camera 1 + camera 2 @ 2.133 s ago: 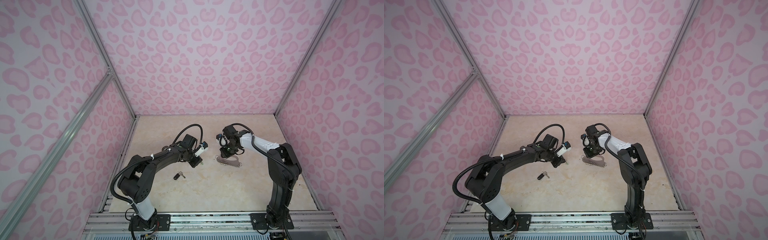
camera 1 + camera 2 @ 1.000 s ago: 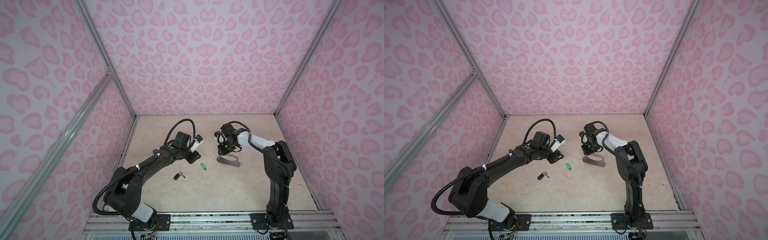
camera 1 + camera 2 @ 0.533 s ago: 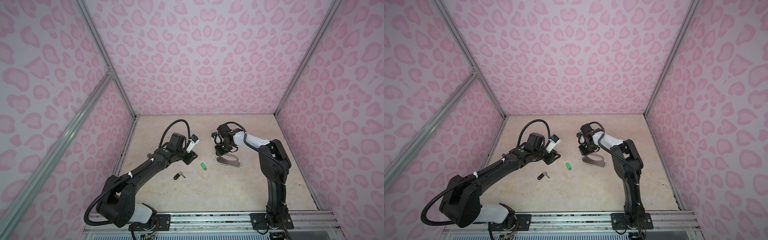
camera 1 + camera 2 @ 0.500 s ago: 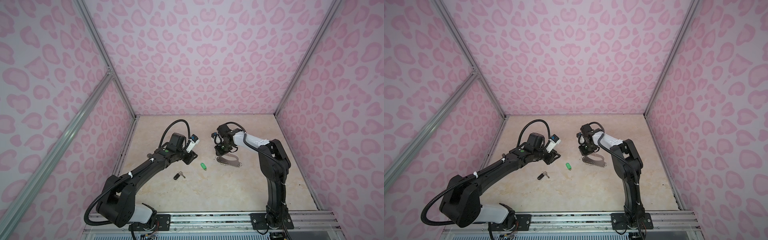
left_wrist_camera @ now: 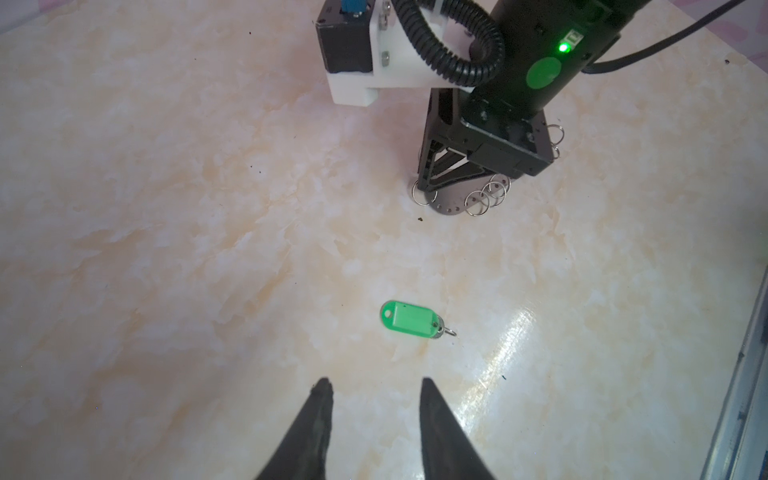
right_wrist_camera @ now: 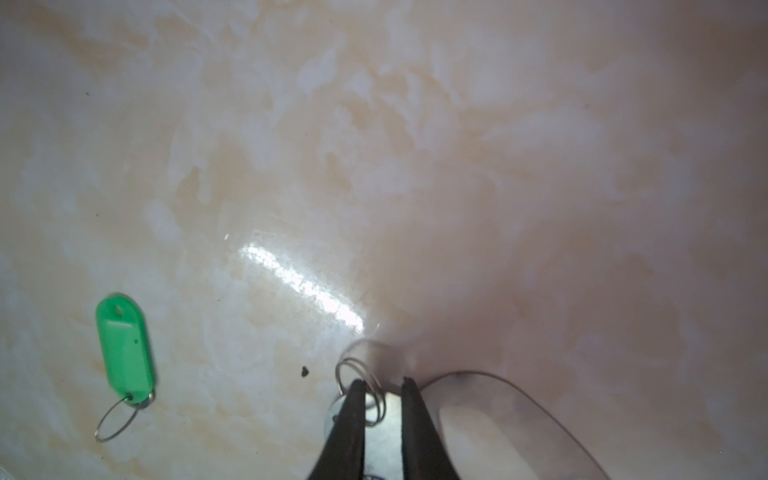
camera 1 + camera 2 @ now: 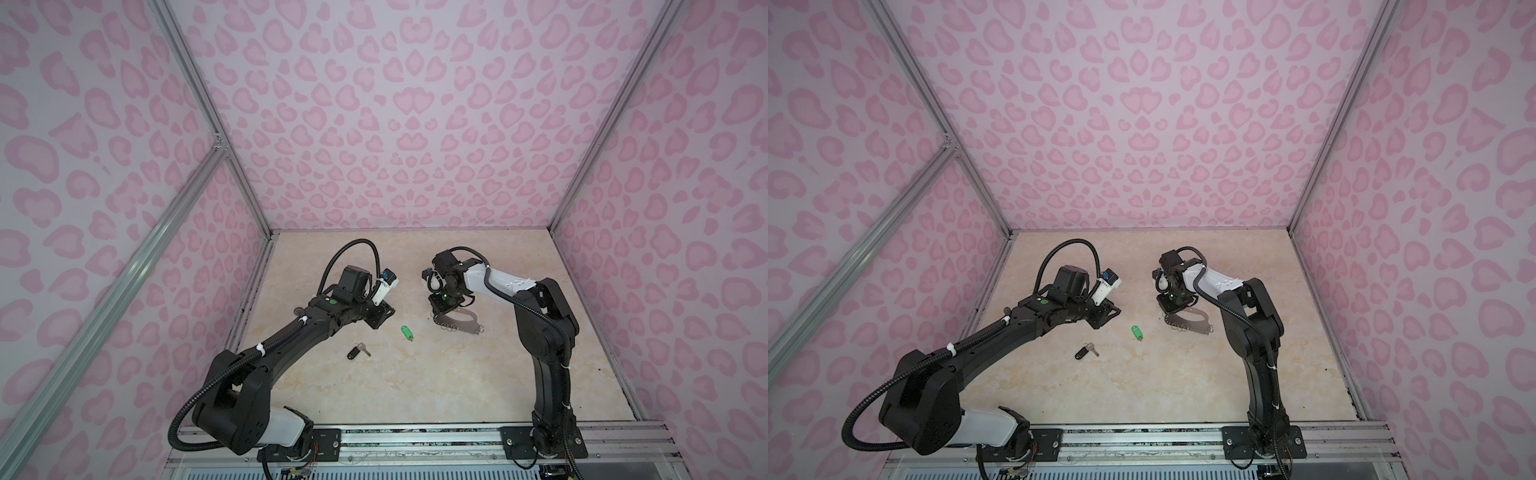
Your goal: Put the keys on the keyring
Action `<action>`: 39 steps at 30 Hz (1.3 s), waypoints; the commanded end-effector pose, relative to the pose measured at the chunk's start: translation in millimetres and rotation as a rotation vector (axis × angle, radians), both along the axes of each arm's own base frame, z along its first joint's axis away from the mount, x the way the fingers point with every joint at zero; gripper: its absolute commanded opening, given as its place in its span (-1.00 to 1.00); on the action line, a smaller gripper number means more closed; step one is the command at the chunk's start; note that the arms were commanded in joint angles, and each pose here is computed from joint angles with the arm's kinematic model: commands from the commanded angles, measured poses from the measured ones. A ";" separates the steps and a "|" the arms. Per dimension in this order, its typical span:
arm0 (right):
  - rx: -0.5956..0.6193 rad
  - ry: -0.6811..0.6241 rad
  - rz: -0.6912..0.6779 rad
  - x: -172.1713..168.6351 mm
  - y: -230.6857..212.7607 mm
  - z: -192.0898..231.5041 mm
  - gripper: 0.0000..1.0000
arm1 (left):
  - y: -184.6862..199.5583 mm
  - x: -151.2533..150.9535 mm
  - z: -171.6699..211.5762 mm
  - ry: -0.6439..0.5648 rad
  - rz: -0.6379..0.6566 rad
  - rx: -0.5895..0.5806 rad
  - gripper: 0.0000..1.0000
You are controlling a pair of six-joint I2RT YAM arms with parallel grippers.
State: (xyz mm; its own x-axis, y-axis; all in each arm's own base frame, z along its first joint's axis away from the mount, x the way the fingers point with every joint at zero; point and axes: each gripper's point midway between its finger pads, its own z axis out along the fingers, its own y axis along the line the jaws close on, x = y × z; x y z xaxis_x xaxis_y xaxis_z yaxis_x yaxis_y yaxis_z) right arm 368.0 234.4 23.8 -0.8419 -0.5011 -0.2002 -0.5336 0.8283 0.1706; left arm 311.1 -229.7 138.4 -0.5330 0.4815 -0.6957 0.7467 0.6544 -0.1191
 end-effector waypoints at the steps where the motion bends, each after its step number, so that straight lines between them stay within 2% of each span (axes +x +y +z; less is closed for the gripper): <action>1: -0.008 0.011 0.012 -5.5 -1.9 1.6 -0.75 | -1.8 3.2 5.0 -0.022 -0.009 -0.009 -0.25; 4: 0.014 0.017 0.026 -7.8 1.8 5.9 -0.86 | -2.0 4.0 7.1 -0.032 -0.015 -0.006 -0.25; 8: 0.018 0.028 0.035 -10.9 6.1 3.9 -0.87 | -1.4 4.5 7.4 -0.041 -0.014 -0.005 -0.25; 13: 0.013 0.010 0.039 -11.6 6.8 8.3 -0.79 | -0.8 2.8 6.4 -0.042 -0.020 -0.002 -0.25; 16: 0.004 0.001 0.036 -10.1 5.1 9.8 -0.58 | -0.5 2.9 8.6 -0.051 -0.021 -0.002 -0.25; 23: -0.010 0.006 0.037 -9.1 2.6 6.1 -0.51 | -2.1 1.8 7.8 -0.038 -0.020 -0.015 -0.25; 24: -0.013 0.011 0.038 -10.2 2.3 4.4 -0.51 | -2.1 1.2 7.5 -0.037 -0.020 -0.017 -0.33; 33: -0.014 0.047 0.045 -12.9 4.0 -4.4 -0.53 | -2.3 1.8 7.4 -0.037 -0.021 -0.016 -0.34; 39: -0.005 0.067 0.056 -18.3 5.2 -6.7 -0.68 | -1.9 1.2 4.3 -0.029 -0.019 -0.012 -0.35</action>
